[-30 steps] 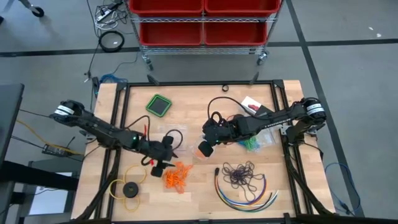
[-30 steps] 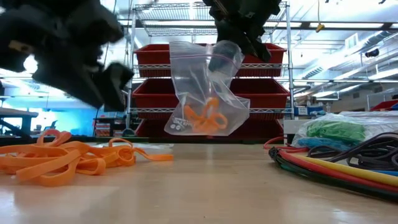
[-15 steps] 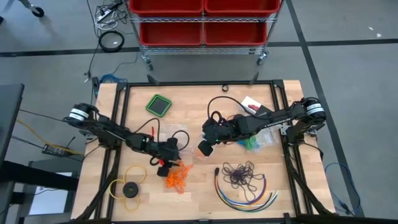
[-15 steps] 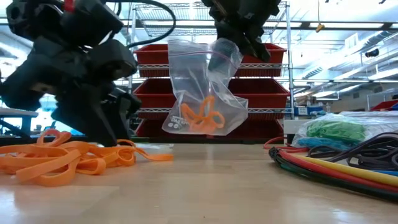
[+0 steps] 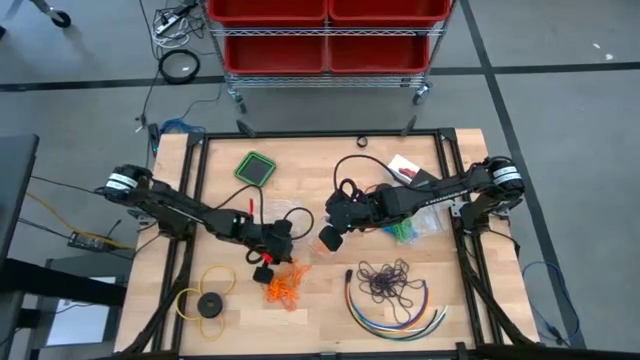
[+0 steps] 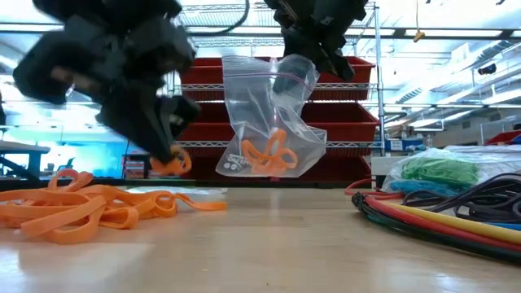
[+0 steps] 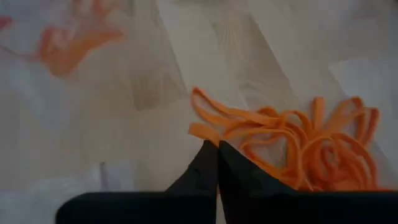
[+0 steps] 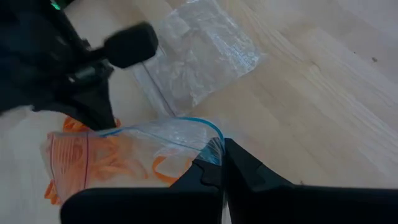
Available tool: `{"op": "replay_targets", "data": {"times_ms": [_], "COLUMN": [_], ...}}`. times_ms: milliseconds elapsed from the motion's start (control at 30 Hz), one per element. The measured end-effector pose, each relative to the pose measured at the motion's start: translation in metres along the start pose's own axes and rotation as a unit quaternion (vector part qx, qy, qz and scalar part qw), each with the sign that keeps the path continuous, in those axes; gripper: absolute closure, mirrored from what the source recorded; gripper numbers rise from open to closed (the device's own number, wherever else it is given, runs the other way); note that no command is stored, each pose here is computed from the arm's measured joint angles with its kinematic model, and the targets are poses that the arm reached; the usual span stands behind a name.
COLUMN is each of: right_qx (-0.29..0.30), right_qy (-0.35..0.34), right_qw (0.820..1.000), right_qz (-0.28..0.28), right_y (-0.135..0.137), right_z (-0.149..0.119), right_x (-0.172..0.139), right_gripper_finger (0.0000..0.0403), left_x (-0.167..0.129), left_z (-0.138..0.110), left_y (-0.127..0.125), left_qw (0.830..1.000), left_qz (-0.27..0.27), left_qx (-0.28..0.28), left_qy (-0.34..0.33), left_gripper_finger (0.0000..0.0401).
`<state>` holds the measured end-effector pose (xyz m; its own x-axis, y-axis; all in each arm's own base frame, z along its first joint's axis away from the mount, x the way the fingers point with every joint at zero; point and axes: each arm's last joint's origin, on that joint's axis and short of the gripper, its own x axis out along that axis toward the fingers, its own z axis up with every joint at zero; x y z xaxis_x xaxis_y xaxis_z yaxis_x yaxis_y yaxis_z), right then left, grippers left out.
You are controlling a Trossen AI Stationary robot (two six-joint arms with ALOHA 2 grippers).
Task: Sort rubber bands
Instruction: Put the orange rubber band into the transparent zip bag
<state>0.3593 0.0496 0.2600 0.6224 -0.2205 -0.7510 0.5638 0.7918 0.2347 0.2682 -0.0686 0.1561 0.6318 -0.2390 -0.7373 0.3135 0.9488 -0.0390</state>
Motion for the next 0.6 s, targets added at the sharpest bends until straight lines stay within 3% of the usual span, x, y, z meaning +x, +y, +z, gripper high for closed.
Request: {"op": "replay_targets", "data": {"times_ms": [167, 367, 600], "right_qx": [0.0, 0.0, 0.003], "right_qy": [0.0, 0.001, -0.006], "right_qw": [1.0, 1.0, 1.0], "right_qz": [0.001, 0.002, 0.008], "right_y": [0.0, 0.0, 0.002], "right_z": [0.0, 0.0, 0.001], "right_x": [0.0, 0.0, 0.0], "right_gripper_finger": [0.0403, 0.0403, 0.0403], "left_x": [-0.03, -0.07, -0.075], "left_z": [0.028, 0.07, 0.095], "left_y": [-0.003, -0.016, -0.007], "left_qw": [1.0, 0.989, 0.976], "left_qz": [0.009, 0.013, 0.09], "left_qx": [0.025, 0.098, 0.124], "left_qy": [-0.009, -0.106, -0.152], "left_gripper_finger": [0.0398, 0.0399, 0.0396]}}
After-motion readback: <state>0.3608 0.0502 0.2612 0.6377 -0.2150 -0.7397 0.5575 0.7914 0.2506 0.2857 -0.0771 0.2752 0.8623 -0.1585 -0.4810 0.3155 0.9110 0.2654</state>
